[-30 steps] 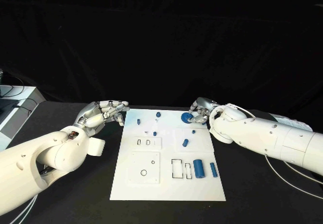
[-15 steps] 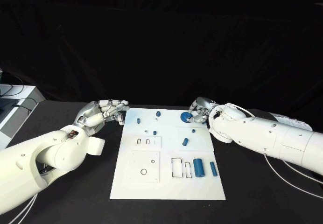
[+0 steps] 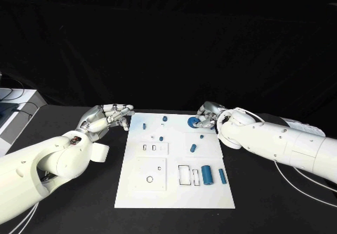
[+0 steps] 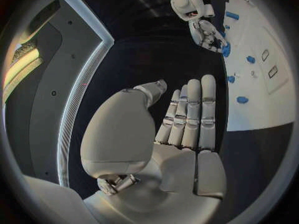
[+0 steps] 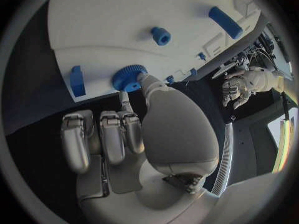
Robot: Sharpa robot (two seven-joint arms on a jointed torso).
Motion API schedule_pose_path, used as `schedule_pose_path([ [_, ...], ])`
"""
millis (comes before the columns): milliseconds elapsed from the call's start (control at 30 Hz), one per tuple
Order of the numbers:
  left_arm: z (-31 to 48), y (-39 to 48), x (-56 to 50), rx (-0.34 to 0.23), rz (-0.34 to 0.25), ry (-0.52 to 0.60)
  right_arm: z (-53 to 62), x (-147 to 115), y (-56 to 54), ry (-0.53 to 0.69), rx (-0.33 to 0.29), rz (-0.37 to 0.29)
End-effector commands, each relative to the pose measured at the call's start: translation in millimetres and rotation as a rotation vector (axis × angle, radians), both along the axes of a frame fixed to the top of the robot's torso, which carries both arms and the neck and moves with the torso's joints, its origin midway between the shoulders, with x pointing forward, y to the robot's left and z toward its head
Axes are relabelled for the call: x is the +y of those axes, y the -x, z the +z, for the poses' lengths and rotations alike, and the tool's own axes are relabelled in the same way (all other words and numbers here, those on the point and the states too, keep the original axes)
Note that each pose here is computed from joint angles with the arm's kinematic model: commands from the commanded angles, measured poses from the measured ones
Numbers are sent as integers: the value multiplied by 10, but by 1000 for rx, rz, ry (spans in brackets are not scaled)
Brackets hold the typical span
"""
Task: Assemble the parts on the task board
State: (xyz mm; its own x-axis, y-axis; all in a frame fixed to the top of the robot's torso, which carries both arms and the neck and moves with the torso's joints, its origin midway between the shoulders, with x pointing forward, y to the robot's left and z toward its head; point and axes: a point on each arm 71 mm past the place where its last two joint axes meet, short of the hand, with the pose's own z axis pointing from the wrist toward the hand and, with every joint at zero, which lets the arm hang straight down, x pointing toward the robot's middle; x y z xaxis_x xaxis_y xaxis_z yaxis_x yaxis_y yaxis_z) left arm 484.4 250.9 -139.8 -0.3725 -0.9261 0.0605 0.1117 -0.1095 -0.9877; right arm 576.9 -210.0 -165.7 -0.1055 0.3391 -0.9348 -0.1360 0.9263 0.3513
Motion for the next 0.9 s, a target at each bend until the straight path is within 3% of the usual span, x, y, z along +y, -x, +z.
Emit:
schedule_pose_path([
  [33, 10, 5, -20, -7, -17, 4, -70, 28, 16, 23, 39, 13],
  [400, 9, 5, -17, -6, -18, 4, -52, 49, 10, 32, 10, 4],
  [900, 6, 1, -13, -5, -18, 4, 46, 152, 93, 46, -141, 32],
])
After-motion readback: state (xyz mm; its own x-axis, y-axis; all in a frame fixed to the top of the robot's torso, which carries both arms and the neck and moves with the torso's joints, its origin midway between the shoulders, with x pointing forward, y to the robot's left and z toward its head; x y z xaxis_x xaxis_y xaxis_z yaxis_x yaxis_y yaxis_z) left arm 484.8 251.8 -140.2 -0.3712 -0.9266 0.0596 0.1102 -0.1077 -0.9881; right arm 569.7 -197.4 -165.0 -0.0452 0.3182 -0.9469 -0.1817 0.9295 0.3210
